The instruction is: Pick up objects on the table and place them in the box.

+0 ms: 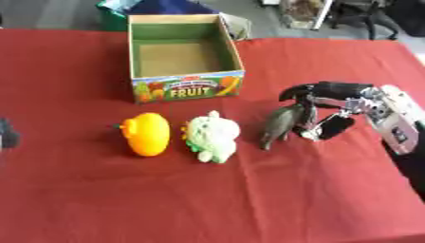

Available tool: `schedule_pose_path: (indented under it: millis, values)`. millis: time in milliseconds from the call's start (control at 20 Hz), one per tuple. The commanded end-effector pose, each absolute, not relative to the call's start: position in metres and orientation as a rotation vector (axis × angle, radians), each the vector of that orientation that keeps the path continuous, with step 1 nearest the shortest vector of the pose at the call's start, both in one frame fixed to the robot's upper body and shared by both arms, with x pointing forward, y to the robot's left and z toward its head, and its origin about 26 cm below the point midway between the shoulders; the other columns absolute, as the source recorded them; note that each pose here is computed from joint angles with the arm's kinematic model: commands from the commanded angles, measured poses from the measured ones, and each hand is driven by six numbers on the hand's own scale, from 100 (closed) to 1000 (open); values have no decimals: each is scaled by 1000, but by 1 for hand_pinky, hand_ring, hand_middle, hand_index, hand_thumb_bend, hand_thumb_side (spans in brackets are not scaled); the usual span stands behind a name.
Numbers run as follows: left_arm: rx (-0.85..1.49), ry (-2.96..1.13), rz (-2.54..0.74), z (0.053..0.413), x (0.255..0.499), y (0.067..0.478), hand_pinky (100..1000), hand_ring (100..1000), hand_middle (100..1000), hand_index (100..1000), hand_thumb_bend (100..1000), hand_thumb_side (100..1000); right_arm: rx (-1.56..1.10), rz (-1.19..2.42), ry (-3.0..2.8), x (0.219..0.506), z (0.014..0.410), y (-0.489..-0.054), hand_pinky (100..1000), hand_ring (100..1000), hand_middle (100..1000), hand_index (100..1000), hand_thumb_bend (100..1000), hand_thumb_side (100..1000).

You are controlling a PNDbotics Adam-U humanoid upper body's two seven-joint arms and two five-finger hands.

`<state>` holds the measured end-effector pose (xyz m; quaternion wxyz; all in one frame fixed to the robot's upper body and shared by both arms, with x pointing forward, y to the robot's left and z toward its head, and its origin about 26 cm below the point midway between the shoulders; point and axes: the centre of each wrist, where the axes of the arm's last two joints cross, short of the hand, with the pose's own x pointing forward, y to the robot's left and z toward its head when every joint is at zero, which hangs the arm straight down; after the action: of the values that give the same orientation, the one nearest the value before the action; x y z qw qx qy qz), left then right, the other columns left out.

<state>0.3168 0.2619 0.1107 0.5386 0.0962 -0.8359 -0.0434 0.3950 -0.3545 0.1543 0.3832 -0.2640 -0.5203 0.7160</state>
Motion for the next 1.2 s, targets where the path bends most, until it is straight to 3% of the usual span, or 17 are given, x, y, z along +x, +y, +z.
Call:
schedule_pose_path:
  millis: [50,200,250,300,350,400,500,700,1200]
  values:
    - [232,-2009,-122,117,317,263,631,593,540,632,221,578,-717,1846,-1336,397,167,-358,934,931,880,924,167,438]
    - [232,-2010,-122,117,317,263,631,593,540,632,217,577,-735,1834,-1379,397,170,-357,865,763,670,716,100,398]
    - [232,-2009,-122,117,317,263,631,593,540,632,217,577,-740,1828,-1389,397,170,-357,862,755,658,707,100,395]
    - [232,-2009,-123,117,317,263,631,593,540,632,216,578,-744,1822,-1398,397,171,-358,827,664,577,627,100,375]
    - [232,-2009,-123,117,317,263,631,593,540,632,216,578,-747,1817,-1405,397,171,-358,827,664,577,627,100,375]
    - [232,-2009,-123,117,317,263,631,593,540,632,216,578,-753,1808,-1416,397,172,-358,793,584,511,560,100,355]
    - [233,-2008,-122,117,317,263,631,593,540,632,217,578,-765,1783,-1442,397,174,-358,757,521,452,495,100,332]
    - [235,-2007,-121,116,317,264,631,593,540,632,217,578,-793,1730,-1508,398,179,-356,701,459,385,435,100,292]
    - [231,-2004,-122,116,317,263,630,593,540,632,216,576,-798,1593,-1715,418,222,-338,668,445,373,436,100,229]
